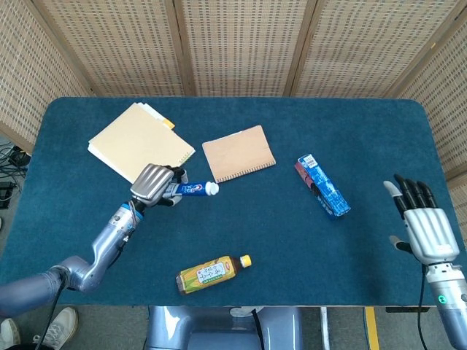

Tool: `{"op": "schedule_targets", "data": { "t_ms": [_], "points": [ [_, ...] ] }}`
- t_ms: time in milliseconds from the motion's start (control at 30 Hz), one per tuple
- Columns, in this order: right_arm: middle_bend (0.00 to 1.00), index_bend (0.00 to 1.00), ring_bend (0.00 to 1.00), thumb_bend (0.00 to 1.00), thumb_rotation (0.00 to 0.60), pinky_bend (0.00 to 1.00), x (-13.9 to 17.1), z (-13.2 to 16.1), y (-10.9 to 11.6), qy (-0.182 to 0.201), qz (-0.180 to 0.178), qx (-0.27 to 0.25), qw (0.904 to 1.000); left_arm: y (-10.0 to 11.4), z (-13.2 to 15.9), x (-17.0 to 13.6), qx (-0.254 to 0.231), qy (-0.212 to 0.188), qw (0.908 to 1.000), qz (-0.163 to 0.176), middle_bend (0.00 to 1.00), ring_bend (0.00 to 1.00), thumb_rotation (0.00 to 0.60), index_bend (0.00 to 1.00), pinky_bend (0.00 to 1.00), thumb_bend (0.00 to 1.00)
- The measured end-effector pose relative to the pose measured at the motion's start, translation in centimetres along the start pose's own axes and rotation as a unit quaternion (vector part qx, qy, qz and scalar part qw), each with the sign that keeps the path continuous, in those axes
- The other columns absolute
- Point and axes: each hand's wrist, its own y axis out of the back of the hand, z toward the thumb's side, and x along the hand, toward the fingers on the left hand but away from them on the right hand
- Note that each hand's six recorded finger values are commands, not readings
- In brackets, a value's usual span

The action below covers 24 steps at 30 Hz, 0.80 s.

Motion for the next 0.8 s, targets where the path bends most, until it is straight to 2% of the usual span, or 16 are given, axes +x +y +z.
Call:
{"op": "schedule_targets", "data": {
  "t_ms": [167, 333, 500, 633, 800],
  "points": [
    [0.00, 0.00, 0.00, 0.00, 0.600, 0.00, -2.8, 2.9, 1.7, 0.042, 0.010, -0.061, 0.9972, 0.4, 1.8, 1.1, -0.089, -0.006, 0.9959, 0.010, 0.53, 0.53, 0.600, 0.70, 0.61, 0.60],
    [0.00, 0.00, 0.00, 0.00, 0.600, 0.00, -5.4, 5.8, 3.4, 0.080, 0.016, -0.130, 0.9881, 1.1, 4.3, 2.8, -0.164, -0.023, 0.9861, 0.010, 0.53, 0.53, 0.600, 0.71, 0.61, 0.60],
    [0.00, 0.00, 0.00, 0.00, 0.600, 0.00, -7.5, 8.8, 4.4, 0.112, 0.035, -0.181, 0.9765, 1.7, 6.4, 3.9, -0.182, -0.040, 0.9825, 0.008, 0.53, 0.53, 0.600, 0.71, 0.61, 0.60],
    [0.00, 0.00, 0.00, 0.00, 0.600, 0.00, -8.8, 10.7, 4.8, 0.123, 0.053, -0.211, 0.9682, 2.2, 7.8, 4.6, -0.183, -0.051, 0.9817, 0.005, 0.53, 0.54, 0.600, 0.71, 0.61, 0.60],
    [0.00, 0.00, 0.00, 0.00, 0.600, 0.00, -10.2, 13.9, 6.0, 0.149, 0.063, -0.262, 0.9515, 2.6, 8.8, 5.2, -0.177, -0.057, 0.9826, 0.002, 0.54, 0.54, 0.600, 0.72, 0.61, 0.60]
  ]
}}
